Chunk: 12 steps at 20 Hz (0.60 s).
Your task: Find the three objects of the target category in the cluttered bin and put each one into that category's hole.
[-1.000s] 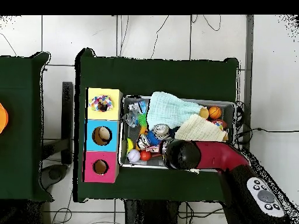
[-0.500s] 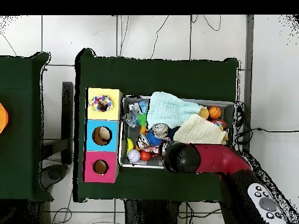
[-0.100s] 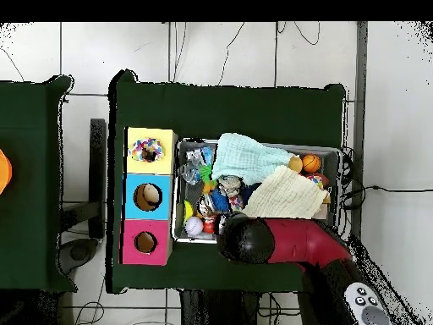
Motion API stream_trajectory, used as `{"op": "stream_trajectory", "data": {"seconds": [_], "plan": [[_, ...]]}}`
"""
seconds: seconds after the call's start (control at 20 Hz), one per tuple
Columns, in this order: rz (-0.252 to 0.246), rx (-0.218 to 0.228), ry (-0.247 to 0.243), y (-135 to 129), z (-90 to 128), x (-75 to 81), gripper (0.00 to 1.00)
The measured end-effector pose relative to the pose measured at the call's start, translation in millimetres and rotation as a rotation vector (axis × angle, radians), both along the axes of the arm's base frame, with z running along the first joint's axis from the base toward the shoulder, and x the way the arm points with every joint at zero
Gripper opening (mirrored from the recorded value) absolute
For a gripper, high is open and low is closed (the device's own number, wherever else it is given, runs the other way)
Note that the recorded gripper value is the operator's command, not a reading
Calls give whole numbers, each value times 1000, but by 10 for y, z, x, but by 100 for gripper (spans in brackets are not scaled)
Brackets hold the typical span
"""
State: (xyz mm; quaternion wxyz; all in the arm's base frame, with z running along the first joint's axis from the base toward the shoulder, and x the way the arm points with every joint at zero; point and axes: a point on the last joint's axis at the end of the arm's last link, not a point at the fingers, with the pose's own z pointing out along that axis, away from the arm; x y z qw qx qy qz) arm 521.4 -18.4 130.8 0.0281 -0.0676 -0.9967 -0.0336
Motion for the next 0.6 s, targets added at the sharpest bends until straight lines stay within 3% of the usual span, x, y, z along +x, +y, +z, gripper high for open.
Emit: {"op": "stream_trajectory", "data": {"seconds": [0.6], "plan": [[-25, 15, 16, 646, 777, -58, 0]]}}
